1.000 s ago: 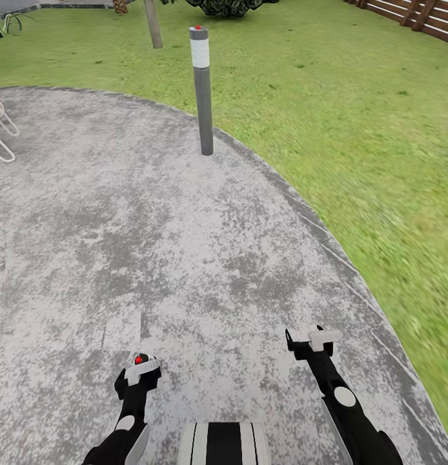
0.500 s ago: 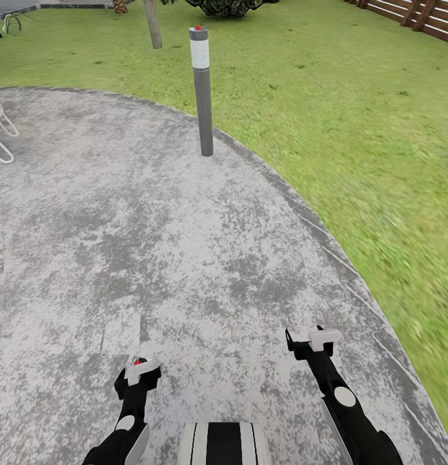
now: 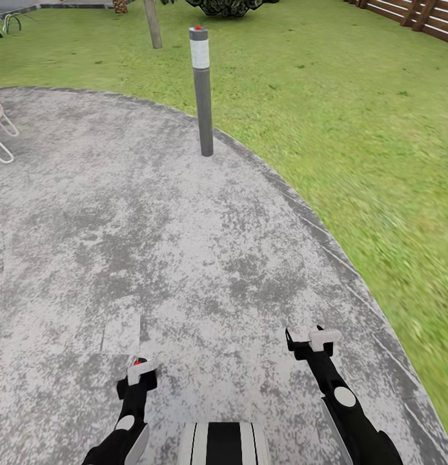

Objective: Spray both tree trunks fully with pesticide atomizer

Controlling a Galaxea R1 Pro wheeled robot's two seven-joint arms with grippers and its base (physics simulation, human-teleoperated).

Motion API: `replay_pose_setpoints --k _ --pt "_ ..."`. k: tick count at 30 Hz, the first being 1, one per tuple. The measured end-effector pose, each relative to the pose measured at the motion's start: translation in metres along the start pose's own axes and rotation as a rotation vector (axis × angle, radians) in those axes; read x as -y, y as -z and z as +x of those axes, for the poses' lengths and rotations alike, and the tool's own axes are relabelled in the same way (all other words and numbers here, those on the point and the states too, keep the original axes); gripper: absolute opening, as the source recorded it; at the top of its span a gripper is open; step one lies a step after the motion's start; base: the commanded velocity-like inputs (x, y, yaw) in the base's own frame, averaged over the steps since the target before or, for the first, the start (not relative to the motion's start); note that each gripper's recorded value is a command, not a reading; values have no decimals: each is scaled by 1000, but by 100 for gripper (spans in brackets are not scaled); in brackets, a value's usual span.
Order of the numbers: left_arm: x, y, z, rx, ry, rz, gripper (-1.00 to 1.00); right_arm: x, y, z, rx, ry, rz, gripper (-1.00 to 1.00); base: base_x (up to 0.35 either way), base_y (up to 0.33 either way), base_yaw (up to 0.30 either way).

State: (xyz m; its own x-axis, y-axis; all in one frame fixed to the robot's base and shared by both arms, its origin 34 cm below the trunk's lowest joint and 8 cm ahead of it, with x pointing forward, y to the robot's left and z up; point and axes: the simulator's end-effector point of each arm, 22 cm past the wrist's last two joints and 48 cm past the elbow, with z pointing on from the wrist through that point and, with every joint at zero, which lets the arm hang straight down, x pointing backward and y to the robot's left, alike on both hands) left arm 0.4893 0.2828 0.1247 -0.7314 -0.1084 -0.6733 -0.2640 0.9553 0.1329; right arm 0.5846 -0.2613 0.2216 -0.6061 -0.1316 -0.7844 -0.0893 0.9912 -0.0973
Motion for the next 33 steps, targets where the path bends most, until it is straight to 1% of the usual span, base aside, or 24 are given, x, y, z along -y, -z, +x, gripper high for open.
replay_pose_setpoints --k 2,5,21,33 --pt "-3 0 0 -2 7 -8 -100 0 0 0 -1 0 0 100 0 0 0" --pt "-4 0 2 -4 4 -10 -100 0 0 0 -1 0 0 100 0 0 0" --pt "-4 -1 -1 2 6 -9 -100 0 0 0 -1 -1 0 100 0 0 0" --pt "-1 3 -29 49 16 -1 -100 2 6 -24 40 2 4 100 0 0 0"
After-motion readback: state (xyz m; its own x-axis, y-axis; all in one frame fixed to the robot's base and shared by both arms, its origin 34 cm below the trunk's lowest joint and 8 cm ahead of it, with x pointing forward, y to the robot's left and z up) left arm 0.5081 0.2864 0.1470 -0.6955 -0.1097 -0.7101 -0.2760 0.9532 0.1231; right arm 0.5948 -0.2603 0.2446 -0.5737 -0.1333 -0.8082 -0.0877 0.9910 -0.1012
